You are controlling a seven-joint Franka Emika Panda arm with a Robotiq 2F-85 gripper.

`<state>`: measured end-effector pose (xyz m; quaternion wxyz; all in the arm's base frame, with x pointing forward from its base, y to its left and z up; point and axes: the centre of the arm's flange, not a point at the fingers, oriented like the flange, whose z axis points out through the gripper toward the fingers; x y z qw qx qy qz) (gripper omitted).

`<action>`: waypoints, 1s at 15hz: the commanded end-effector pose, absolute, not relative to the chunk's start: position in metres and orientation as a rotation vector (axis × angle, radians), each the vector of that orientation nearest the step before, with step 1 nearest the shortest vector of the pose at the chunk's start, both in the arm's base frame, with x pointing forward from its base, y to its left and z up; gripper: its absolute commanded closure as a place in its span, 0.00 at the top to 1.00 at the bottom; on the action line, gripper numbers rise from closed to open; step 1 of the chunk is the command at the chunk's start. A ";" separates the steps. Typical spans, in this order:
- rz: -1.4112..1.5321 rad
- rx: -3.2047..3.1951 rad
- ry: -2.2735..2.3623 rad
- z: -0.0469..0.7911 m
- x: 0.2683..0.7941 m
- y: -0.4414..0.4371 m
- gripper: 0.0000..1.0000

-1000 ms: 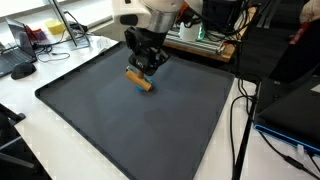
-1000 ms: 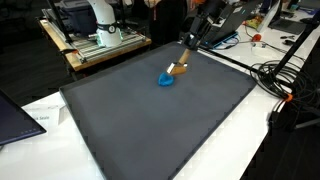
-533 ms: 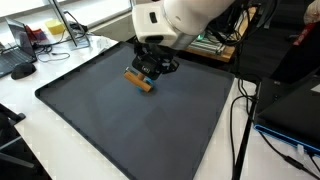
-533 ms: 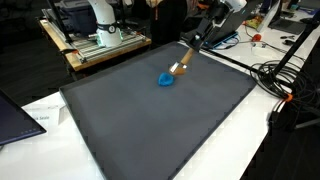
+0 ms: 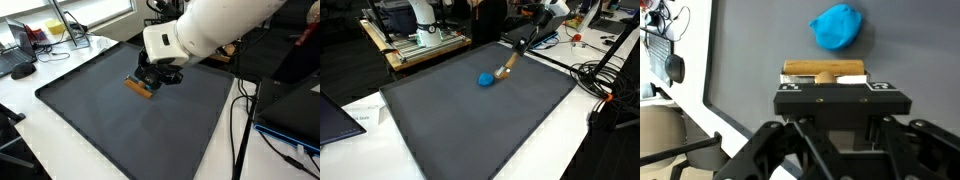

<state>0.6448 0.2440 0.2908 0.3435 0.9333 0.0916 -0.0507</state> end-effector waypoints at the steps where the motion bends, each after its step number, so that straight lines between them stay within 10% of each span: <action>1: -0.136 2.516 0.144 0.327 0.663 0.227 0.22; 15: -0.080 3.009 -0.305 0.425 0.662 0.061 0.22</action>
